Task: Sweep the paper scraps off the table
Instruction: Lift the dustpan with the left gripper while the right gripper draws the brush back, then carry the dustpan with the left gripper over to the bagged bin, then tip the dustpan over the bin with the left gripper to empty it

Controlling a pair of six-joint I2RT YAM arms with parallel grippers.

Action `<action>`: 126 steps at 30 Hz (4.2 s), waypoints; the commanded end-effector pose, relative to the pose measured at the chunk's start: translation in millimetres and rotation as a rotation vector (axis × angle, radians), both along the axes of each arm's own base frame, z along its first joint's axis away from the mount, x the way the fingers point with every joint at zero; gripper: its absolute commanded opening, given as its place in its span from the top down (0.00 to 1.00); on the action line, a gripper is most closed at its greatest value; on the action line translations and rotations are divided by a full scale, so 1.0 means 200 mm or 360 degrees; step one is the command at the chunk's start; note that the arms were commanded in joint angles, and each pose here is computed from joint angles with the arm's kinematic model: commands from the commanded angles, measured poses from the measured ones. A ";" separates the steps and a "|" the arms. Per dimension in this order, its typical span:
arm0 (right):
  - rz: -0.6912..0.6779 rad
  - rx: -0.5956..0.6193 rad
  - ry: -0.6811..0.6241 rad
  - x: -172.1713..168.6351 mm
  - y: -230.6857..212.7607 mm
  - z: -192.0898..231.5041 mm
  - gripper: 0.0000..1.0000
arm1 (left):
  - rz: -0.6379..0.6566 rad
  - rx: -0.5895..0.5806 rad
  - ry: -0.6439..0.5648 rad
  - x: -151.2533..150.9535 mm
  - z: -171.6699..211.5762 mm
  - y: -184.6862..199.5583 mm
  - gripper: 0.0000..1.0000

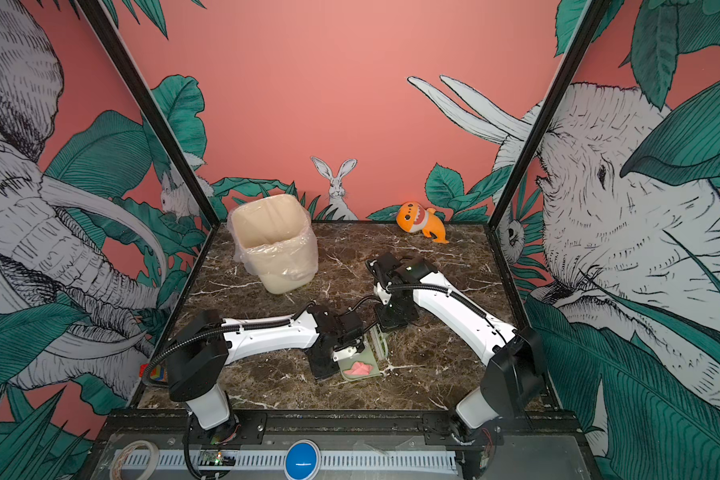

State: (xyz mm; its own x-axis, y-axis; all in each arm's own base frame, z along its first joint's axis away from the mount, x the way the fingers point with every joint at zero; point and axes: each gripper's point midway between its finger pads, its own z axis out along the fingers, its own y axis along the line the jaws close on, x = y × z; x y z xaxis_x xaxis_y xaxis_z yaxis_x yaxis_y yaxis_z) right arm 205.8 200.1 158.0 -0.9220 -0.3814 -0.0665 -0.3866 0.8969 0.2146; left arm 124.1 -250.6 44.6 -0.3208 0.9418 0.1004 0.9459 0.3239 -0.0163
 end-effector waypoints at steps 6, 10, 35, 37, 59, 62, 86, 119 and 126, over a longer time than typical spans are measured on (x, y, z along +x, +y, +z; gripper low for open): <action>0.0023 0.0076 -0.0066 -0.05 -0.08 0.13 1.00 | 0.0016 -0.0045 -0.0094 0.03 0.03 -0.01 0.87; -0.0036 0.0069 -0.0095 -0.04 -0.18 0.17 1.00 | 0.0023 -0.0063 -0.0125 0.05 0.05 -0.02 0.87; -0.0256 0.0138 -0.0194 0.01 -0.42 0.24 1.00 | 0.0261 -0.0418 -0.0574 0.30 0.44 -0.01 0.87; -0.0262 0.0148 -0.0204 0.01 -0.42 0.25 1.00 | 0.0300 -0.0470 -0.0600 0.33 0.50 0.00 0.87; -0.0267 0.0287 -0.0246 0.04 -0.38 0.30 1.00 | 0.0615 -0.0649 -0.0600 0.43 1.02 0.25 0.86; -0.0264 0.0300 -0.0253 0.04 -0.37 0.31 1.00 | 0.0686 -0.0657 -0.0628 0.47 1.08 0.31 0.86; -0.0252 0.0374 -0.0271 0.06 -0.39 0.33 1.00 | 0.1411 -0.0600 -0.0895 0.75 1.31 1.02 0.85; -0.0260 0.0426 -0.0230 0.08 -0.37 0.34 1.00 | 0.1185 0.0257 -0.1387 1.19 1.47 1.40 0.86; -0.0256 0.0433 -0.0232 0.08 -0.37 0.37 1.00 | 0.1042 0.0438 -0.1425 1.23 1.47 1.38 0.87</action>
